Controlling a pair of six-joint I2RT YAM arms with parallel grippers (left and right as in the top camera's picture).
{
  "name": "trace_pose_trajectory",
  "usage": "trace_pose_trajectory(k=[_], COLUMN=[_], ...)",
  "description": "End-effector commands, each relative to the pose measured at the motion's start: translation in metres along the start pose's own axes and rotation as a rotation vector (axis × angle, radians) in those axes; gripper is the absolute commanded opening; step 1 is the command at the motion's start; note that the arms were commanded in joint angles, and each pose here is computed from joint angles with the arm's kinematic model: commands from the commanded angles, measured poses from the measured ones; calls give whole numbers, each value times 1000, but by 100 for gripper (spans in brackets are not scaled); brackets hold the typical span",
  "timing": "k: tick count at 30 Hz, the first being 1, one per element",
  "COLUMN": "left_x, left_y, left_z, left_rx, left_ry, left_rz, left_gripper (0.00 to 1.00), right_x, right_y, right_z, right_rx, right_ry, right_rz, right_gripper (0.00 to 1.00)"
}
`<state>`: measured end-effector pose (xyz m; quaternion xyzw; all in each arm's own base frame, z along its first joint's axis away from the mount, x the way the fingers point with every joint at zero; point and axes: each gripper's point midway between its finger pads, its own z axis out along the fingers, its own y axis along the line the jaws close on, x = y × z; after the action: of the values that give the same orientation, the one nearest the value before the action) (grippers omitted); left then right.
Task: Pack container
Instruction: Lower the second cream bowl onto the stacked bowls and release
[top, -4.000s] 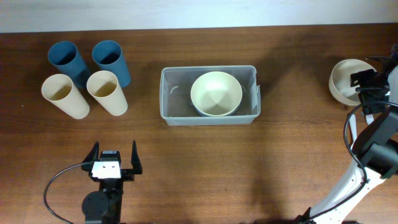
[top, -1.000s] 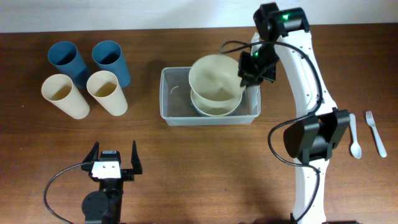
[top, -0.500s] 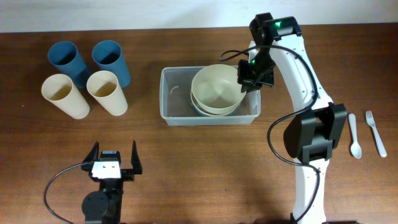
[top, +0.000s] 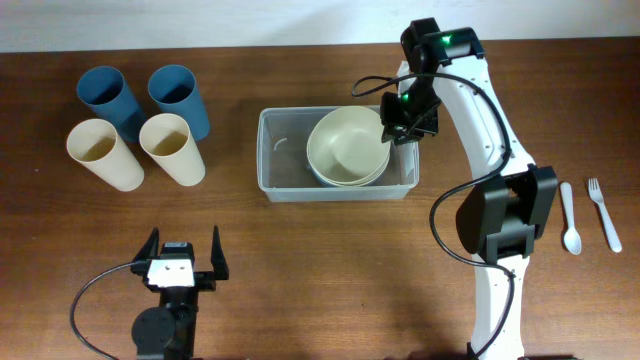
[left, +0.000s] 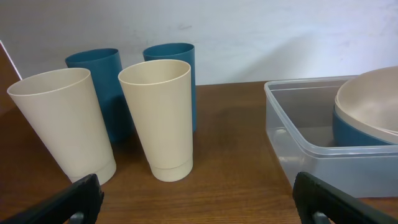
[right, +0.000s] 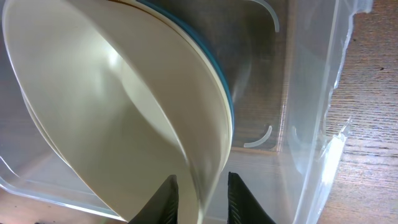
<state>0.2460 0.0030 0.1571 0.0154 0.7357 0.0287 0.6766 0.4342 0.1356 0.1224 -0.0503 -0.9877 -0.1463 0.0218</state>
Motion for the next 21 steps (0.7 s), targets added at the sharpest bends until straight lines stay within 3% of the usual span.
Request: trace_pose_trajectory(k=[1, 7, 13, 21], left_x=[1, 1, 1, 1], left_y=[-2, -2, -2, -2], left_z=[0, 0, 0, 0], left_rx=[13, 13, 13, 13], left_ry=[-2, -2, -2, -2], left_rz=[12, 12, 12, 12], left_gripper=[99, 100, 100, 100], right_x=[1, -1, -5, -6], right_y=[-1, -4, -16, -18], right_z=[-6, -6, -7, -2], right_rx=[-3, 18, 88, 93], right_ry=[-11, -22, -45, -41], right_rz=[-4, -7, -6, -5], right_gripper=[22, 20, 4, 4])
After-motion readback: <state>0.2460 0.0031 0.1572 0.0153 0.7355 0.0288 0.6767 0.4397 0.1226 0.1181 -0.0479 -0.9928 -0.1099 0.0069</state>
